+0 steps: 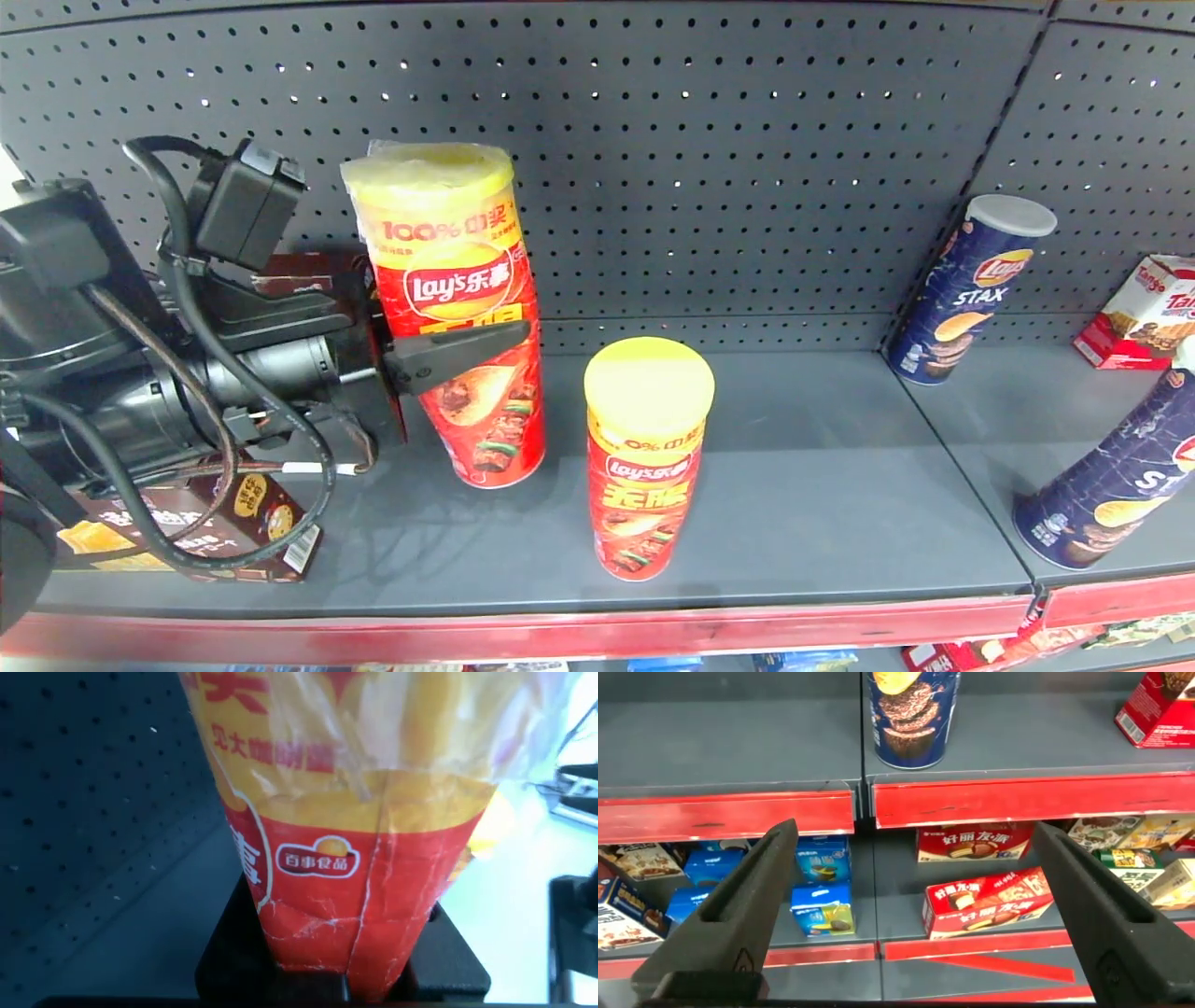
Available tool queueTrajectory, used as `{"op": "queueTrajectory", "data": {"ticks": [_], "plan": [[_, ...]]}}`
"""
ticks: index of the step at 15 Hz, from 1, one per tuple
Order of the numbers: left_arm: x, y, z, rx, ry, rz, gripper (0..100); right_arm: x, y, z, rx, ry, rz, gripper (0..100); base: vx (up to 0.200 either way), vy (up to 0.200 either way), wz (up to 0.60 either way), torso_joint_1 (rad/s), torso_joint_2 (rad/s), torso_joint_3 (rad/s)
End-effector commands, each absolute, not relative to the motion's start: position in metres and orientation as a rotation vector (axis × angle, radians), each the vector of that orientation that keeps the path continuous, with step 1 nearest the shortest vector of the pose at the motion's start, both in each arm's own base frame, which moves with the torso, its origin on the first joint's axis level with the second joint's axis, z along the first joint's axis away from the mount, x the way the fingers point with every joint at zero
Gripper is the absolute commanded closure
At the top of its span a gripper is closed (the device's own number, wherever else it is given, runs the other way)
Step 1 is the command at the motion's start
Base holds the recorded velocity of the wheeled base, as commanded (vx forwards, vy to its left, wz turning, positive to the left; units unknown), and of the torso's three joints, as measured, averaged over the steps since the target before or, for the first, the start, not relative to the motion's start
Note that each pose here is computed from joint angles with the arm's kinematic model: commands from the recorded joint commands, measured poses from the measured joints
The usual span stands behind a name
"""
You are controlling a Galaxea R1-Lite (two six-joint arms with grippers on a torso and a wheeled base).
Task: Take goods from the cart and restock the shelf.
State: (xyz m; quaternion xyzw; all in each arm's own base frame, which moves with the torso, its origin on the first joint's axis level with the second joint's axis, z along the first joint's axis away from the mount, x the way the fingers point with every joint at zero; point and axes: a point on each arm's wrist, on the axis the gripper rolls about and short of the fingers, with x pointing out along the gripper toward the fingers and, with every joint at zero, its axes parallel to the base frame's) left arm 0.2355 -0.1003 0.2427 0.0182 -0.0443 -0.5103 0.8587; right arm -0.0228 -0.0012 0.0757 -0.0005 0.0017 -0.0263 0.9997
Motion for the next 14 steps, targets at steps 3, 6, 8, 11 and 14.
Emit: {"op": "queueTrajectory", "data": {"ticks": [3, 6, 8, 11, 14], "plan": [[0.247, -0.089, 0.244, 0.051, -0.091, -1.012, 100, -0.023, -0.001, 0.076, -0.002, 0.006, -0.052, 0, 0.0, 0.0, 0.0, 0.0, 0.0, 0.0], [0.255, -0.088, 0.239, 0.052, -0.07, -0.934, 100, -0.023, -0.001, 0.076, -0.002, 0.006, -0.054, 0, 0.0, 0.0, 0.0, 0.0, 0.0, 0.0], [0.272, -0.09, 0.242, 0.051, -0.076, -0.928, 100, -0.023, -0.001, 0.076, -0.002, 0.006, -0.052, 0, 0.0, 0.0, 0.0, 0.0, 0.0, 0.0], [0.319, -0.101, 0.236, 0.067, -0.081, -0.921, 100, -0.023, -0.001, 0.076, -0.002, 0.006, -0.052, 0, 0.0, 0.0, 0.0, 0.0, 0.0, 0.0], [0.353, -0.117, 0.236, 0.074, -0.071, -0.938, 100, -0.023, -0.001, 0.076, -0.002, 0.006, -0.052, 0, 0.0, 0.0, 0.0, 0.0, 0.0, 0.0]]}}
